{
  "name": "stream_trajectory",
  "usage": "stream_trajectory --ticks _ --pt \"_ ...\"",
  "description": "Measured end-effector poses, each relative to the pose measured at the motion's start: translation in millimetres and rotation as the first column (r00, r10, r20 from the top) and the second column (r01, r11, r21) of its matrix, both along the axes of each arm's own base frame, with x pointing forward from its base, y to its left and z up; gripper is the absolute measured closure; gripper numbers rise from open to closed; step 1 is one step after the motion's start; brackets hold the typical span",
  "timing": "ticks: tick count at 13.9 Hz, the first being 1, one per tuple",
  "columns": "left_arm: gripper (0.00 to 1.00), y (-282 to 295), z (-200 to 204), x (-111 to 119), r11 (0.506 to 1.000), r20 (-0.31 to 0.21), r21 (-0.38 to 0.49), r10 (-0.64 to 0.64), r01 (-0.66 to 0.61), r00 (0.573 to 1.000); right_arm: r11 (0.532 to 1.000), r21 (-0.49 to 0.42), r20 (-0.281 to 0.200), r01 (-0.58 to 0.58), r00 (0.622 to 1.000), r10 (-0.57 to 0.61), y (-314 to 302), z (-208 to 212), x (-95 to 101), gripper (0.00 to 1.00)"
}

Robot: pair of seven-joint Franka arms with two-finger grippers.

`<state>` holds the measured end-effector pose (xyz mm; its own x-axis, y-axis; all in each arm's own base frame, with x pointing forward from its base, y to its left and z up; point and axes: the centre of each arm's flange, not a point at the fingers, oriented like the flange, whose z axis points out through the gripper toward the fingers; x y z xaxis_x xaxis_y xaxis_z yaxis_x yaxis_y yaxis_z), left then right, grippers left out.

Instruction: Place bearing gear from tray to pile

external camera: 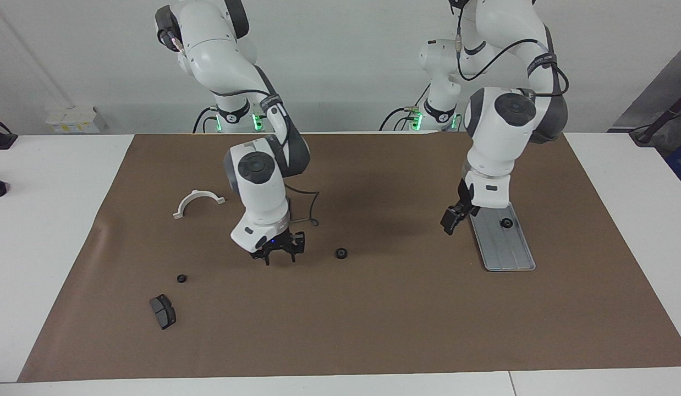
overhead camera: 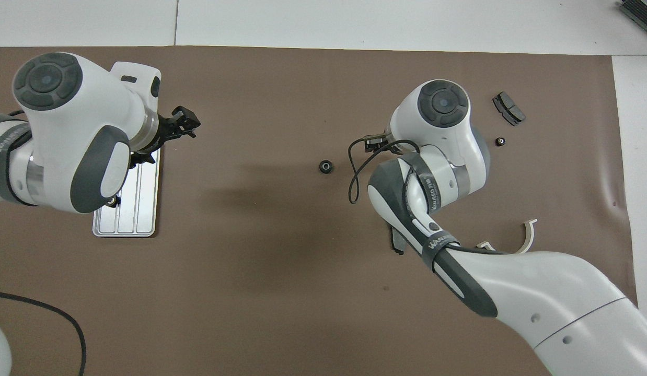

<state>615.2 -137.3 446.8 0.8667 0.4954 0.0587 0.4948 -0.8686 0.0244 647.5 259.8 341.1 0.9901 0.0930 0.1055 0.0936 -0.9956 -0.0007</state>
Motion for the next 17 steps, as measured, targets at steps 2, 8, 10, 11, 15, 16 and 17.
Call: stream_trajectory --ticks 2,8,10,11,15,16,17 --pt "0.0 49.0 -16.8 0.2 0.999 -0.038 0.012 -0.039 0.039 0.999 1.0 0.027 0.028 0.012 1.0 -0.012 49.0 1.0 -18.1 0.29" --pt "0.0 149.1 -76.9 -42.9 0.999 -0.029 0.019 -0.041 0.042 0.999 0.997 0.076 0.072 -0.005 0.997 0.0 104.0 -37.3 -35.3 0.28" --pt "0.0 157.9 -88.8 -57.1 1.0 -0.04 0.019 -0.022 0.023 0.999 0.997 0.076 0.073 -0.005 0.997 -0.001 103.4 -38.9 -34.7 0.28" --pt "0.0 165.8 -94.1 -61.1 1.0 -0.025 0.019 -0.008 0.008 1.0 0.997 0.075 0.073 -0.004 0.997 -0.001 103.3 -38.9 -34.5 0.3" --pt "0.0 175.3 -118.3 -66.4 0.996 0.031 0.007 0.089 -0.089 0.996 0.997 0.075 0.073 -0.004 0.997 -0.002 103.5 -39.6 -35.0 0.32" --pt "0.0 175.2 -123.5 -65.1 0.993 0.039 0.002 0.122 -0.122 0.992 0.997 0.076 0.073 -0.004 0.997 -0.002 103.5 -40.4 -35.4 0.32" --pt "0.0 176.1 -128.1 -64.2 0.989 0.041 -0.001 0.146 -0.146 0.988 0.997 0.075 0.071 -0.004 0.997 -0.002 103.3 -41.6 -35.9 0.33"
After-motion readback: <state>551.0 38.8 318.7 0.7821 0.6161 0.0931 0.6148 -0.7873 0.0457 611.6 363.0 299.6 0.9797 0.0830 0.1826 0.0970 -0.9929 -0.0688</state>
